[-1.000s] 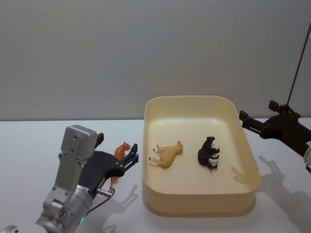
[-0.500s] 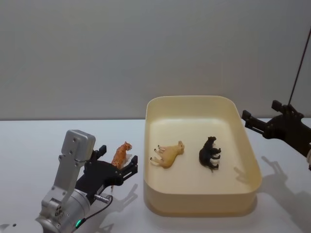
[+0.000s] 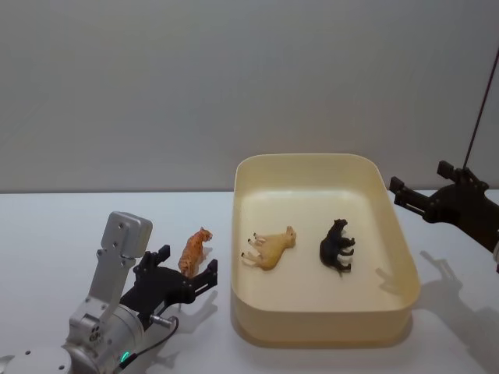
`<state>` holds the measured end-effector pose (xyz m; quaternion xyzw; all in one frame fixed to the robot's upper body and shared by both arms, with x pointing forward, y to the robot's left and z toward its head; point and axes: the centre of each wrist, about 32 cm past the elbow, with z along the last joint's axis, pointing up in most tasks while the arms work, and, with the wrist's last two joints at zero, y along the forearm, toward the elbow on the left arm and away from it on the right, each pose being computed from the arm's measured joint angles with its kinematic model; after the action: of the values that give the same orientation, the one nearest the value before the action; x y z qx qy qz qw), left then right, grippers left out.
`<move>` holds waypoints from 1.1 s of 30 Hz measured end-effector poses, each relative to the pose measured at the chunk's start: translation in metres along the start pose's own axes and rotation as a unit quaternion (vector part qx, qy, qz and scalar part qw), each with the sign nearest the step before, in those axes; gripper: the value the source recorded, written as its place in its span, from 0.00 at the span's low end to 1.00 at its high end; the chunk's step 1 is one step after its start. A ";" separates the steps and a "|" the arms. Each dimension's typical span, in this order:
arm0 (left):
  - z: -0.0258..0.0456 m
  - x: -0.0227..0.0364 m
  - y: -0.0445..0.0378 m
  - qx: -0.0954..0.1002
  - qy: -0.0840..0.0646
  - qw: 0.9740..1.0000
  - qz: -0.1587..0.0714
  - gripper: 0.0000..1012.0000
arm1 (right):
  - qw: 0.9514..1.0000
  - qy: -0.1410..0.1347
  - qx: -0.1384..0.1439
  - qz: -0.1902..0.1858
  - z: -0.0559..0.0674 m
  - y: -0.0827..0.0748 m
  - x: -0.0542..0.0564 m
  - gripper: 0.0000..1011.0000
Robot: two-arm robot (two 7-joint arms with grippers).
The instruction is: Pick up the toy alternately with two hands and place it into the central storage box.
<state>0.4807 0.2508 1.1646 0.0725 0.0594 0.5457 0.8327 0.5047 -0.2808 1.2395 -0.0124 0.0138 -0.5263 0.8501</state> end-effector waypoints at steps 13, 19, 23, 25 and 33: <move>-0.0094 0.0088 -0.0174 0.016 0.024 1.000 0.004 0.99 | 1.000 0.000 0.000 0.000 0.000 0.000 0.000 0.99; -0.0123 0.0121 -0.0244 0.018 0.031 0.999 0.004 0.94 | 1.000 0.000 0.000 0.000 0.000 0.000 0.000 0.99; -0.0135 0.0131 -0.0271 0.019 0.034 0.999 0.004 0.85 | 1.000 0.000 0.000 0.000 0.000 0.000 0.000 0.99; -0.0139 0.0136 -0.0285 0.019 0.036 0.999 0.004 0.79 | 1.000 0.000 0.000 0.000 0.000 0.000 0.000 0.99; -0.0149 0.0149 -0.0313 0.019 0.039 0.999 0.004 0.58 | 1.000 0.000 0.000 0.000 0.000 0.000 0.000 0.99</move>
<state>0.5121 0.2530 1.1438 0.0676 0.1021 0.5498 0.8263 0.5046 -0.2808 1.2395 -0.0126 0.0137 -0.5261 0.8502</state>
